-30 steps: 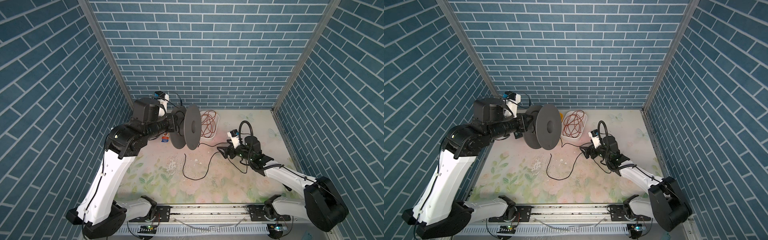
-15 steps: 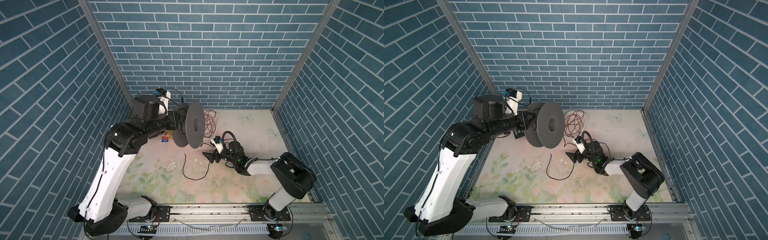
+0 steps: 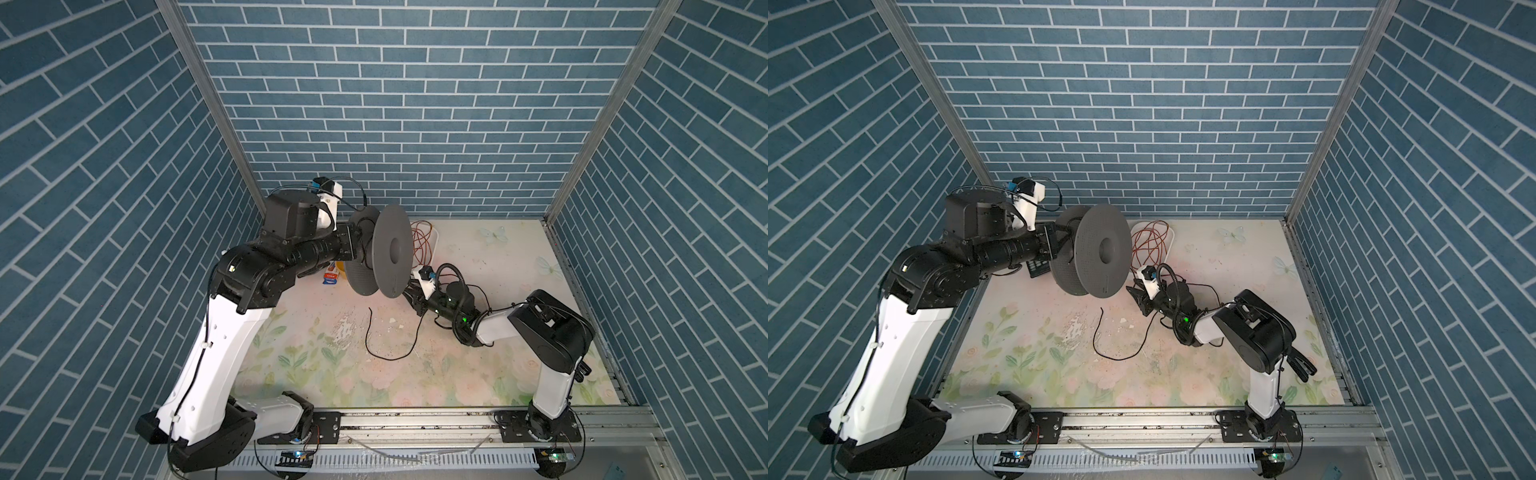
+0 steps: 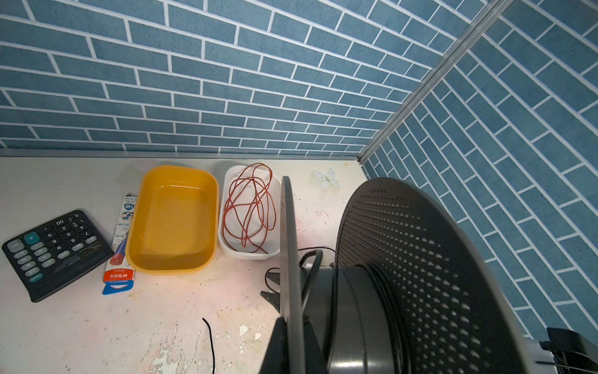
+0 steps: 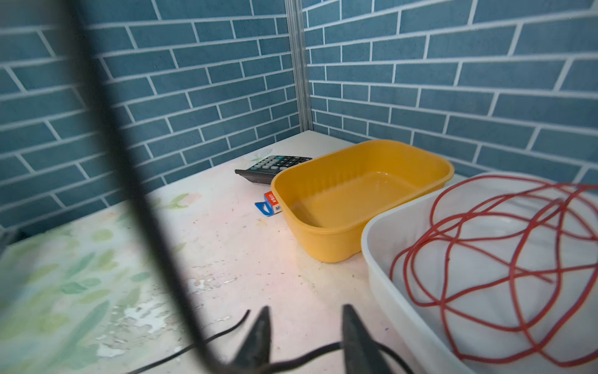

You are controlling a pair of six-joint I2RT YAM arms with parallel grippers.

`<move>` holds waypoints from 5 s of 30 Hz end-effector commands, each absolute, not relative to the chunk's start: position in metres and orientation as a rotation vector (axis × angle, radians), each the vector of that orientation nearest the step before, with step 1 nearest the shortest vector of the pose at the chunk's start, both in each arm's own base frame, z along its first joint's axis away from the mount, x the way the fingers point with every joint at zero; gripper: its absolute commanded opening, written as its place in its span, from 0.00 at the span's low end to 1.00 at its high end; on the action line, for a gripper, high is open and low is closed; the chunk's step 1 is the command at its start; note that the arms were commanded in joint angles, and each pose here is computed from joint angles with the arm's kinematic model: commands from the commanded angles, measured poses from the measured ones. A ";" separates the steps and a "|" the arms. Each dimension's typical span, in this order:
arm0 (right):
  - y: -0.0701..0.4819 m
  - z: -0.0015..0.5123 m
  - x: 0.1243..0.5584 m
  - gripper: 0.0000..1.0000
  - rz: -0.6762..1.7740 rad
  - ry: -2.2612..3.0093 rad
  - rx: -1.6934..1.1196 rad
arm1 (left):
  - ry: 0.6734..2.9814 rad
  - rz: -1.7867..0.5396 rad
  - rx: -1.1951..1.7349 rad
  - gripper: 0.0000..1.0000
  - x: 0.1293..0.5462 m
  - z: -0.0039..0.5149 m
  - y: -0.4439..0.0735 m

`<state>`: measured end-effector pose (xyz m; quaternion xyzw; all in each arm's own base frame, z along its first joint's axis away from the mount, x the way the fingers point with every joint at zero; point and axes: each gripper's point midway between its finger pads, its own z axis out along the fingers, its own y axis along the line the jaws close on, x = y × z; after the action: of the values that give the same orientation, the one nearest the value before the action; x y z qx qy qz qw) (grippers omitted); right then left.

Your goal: Wrap the cables

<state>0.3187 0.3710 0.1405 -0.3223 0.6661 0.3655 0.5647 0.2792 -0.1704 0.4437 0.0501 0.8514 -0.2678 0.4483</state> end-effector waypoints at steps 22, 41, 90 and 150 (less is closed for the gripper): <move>0.447 0.156 0.191 0.00 0.468 1.702 -1.100 | 2.024 -0.282 -0.167 0.00 0.356 0.398 -0.142; 0.422 0.323 0.191 0.00 0.508 1.534 -1.062 | 2.092 0.105 -0.141 0.00 0.356 0.324 -0.131; 0.347 0.308 0.348 0.18 0.646 1.808 -0.765 | 2.285 -0.016 0.356 0.00 0.298 0.291 -0.165; 0.439 0.098 0.259 0.40 1.210 1.982 -0.798 | 2.187 -0.238 0.343 0.00 0.285 0.403 -0.176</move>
<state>0.2459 0.4268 0.0821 -0.3234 0.7689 0.4557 0.3106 0.2832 -0.1776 0.3850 0.1466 0.8943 -0.0843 0.4142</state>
